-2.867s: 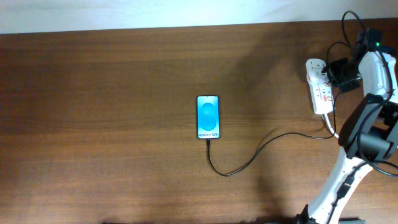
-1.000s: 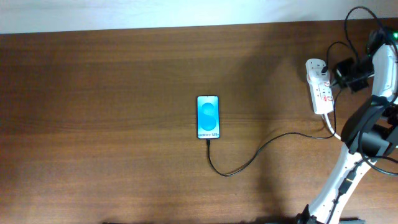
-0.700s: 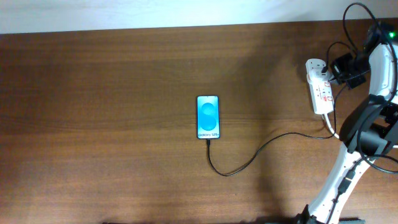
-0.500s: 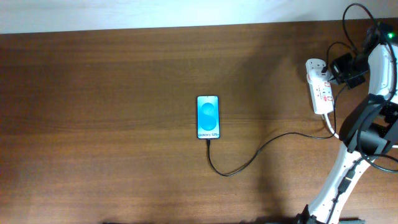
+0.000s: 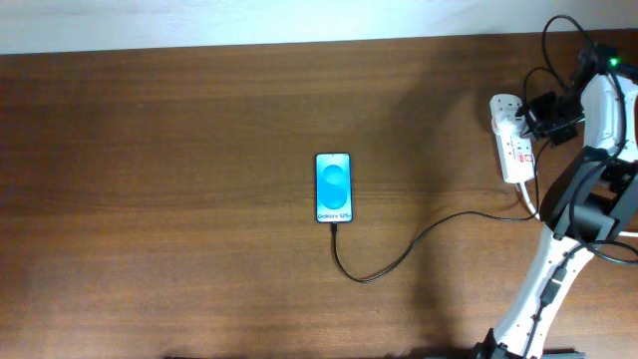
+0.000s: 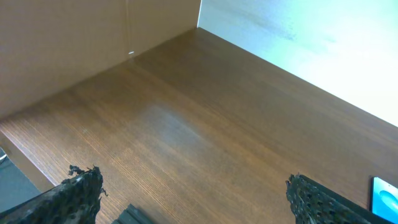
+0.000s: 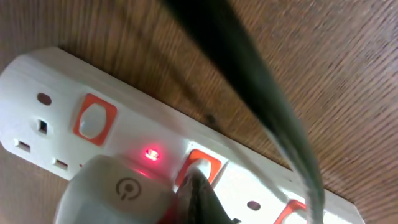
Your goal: Plug charger to phone and switch on socket
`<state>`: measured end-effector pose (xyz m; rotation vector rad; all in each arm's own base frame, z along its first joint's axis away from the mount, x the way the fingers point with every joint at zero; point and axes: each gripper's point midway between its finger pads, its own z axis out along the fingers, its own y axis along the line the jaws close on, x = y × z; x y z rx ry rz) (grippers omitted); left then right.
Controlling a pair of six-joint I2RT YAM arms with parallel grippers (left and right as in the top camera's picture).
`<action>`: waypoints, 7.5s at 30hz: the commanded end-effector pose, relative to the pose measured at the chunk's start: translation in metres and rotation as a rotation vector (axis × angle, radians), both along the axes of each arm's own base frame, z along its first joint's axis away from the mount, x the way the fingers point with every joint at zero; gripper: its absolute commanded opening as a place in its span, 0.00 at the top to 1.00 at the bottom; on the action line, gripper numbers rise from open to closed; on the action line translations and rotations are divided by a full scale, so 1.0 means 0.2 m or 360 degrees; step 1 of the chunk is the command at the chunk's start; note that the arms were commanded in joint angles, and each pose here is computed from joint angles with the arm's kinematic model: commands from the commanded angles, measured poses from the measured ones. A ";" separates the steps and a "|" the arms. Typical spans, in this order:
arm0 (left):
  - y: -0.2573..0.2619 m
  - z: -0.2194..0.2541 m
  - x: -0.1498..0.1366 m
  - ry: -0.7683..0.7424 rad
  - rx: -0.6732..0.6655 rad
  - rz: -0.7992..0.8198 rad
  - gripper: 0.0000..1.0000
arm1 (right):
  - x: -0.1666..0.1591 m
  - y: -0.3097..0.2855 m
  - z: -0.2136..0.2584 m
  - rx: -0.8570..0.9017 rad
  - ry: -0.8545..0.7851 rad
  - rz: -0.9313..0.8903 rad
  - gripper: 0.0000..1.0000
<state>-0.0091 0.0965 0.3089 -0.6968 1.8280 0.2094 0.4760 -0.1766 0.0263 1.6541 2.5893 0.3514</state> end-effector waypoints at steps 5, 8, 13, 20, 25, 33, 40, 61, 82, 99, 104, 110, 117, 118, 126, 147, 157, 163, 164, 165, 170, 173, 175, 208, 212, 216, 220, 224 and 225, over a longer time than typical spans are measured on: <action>0.01 0.00 -0.02 -0.0023 -0.0003 0.0033 0.01 | -0.04 0.04 0.10 -0.0060 0.0038 0.0064 0.96; 0.01 0.00 -0.02 -0.0023 -0.0003 0.0033 0.01 | -0.10 -0.02 0.47 -0.0266 -0.0079 0.0047 0.96; 0.01 0.00 -0.02 -0.0023 -0.0003 0.0042 0.01 | -0.25 0.01 1.17 -0.0518 -0.0459 0.0004 0.95; -0.01 -0.02 -0.19 -0.0160 -0.0005 0.0311 0.01 | -0.52 0.23 2.00 -0.0644 -0.1199 0.0018 0.96; -0.03 0.00 -0.28 -0.0302 -0.0001 0.0357 0.01 | -0.70 0.39 2.38 -0.0701 -0.1618 0.0087 0.96; -0.03 0.00 -0.28 -0.0303 -0.0001 0.0358 0.01 | -0.94 0.50 2.66 -0.0817 -0.1905 0.0103 0.95; -0.07 0.25 -0.14 -0.0718 -0.0114 0.0236 0.01 | -1.03 0.56 2.69 -0.0809 -0.1951 0.0128 0.92; -0.41 -0.63 1.28 -0.0639 0.0151 -0.0738 0.01 | -1.21 0.60 2.77 -0.0921 -0.2030 0.0089 0.85; -0.41 -0.78 1.28 -0.0450 0.0088 -0.0740 0.01 | -1.78 0.94 2.73 -0.0981 -0.2637 0.0255 0.83; -0.50 -0.76 1.27 -0.0483 0.0081 -0.0849 0.01 | -2.19 1.09 2.77 -0.0921 -0.2982 0.0388 0.83; -0.50 -0.76 1.27 -0.0483 0.0081 -0.0849 0.01 | -2.19 1.09 2.78 -0.0926 -0.2995 0.0387 0.83; -0.47 -0.76 1.27 -0.0434 0.0241 -0.0845 0.01 | -2.20 1.09 2.79 -0.0932 -0.3015 0.0384 0.83; -0.47 -0.76 1.27 -0.0342 0.0572 -0.0917 0.01 | -2.21 1.09 2.82 -0.0945 -0.3050 0.0381 0.79; -0.47 -0.76 1.27 -0.0342 0.0572 -0.0917 0.01 | -2.22 1.09 2.84 -0.0955 -0.3079 0.0379 0.76; -0.47 -0.76 1.27 -0.0342 0.0572 -0.0917 0.01 | -2.55 1.11 2.75 -0.1089 -0.3338 0.0274 0.73; -0.47 -0.76 1.27 -0.0342 0.0572 -0.0917 0.01 | -2.54 0.96 2.50 -0.1051 -0.3362 0.0174 0.02; -0.47 -0.76 1.27 -0.0342 0.0572 -0.0917 0.01 | -2.05 0.79 2.10 -0.1101 -0.2771 0.0026 0.02; -0.47 -0.76 1.27 -0.0342 0.0572 -0.0917 0.01 | -1.71 0.75 1.72 -0.1091 -0.2440 0.0067 0.02; -0.47 -0.76 1.27 -0.0342 0.0572 -0.0917 0.01 | -1.67 0.74 1.66 -0.1086 -0.2404 0.0079 0.02; -0.47 -0.76 1.27 -0.0342 0.0572 -0.0917 0.01 | -1.62 0.74 1.61 -0.1080 -0.2369 0.0090 0.02; -0.47 -0.76 1.27 -0.0342 0.0572 -0.0917 0.01 | -1.42 0.72 1.35 -0.1085 -0.2273 0.0096 0.02; -0.47 -0.76 1.27 -0.0342 0.0572 -0.0917 0.01 | -1.32 0.71 1.21 -0.1152 -0.2261 0.0140 0.02; -0.47 -0.76 1.27 -0.0342 0.0572 -0.0917 0.01 | -1.28 0.71 1.14 -0.1204 -0.2262 0.0178 0.02; -0.47 -0.76 1.27 -0.0342 0.0572 -0.0917 0.01 | -1.15 0.84 0.71 -0.1646 -0.2060 0.1014 0.02; -0.47 -0.76 1.27 -0.0341 0.0572 -0.0918 0.01 | -1.15 0.84 0.65 -0.1686 -0.1962 0.1132 0.02; -0.47 -0.76 1.27 -0.0342 0.0572 -0.0917 0.01 | -1.15 0.84 0.65 -0.1699 -0.1957 0.1141 0.02; -0.47 -0.76 1.27 -0.0342 0.0572 -0.0917 0.01 | -1.15 0.84 0.65 -0.1721 -0.1950 0.1162 0.02; -0.47 -0.76 1.27 -0.0342 0.0572 -0.0917 0.01 | -1.15 0.83 0.65 -0.1722 -0.1947 0.1159 0.02; -0.47 -0.76 1.27 -0.0342 0.0572 -0.0917 0.01 | -1.15 0.84 0.65 -0.1721 -0.1948 0.1159 0.02</action>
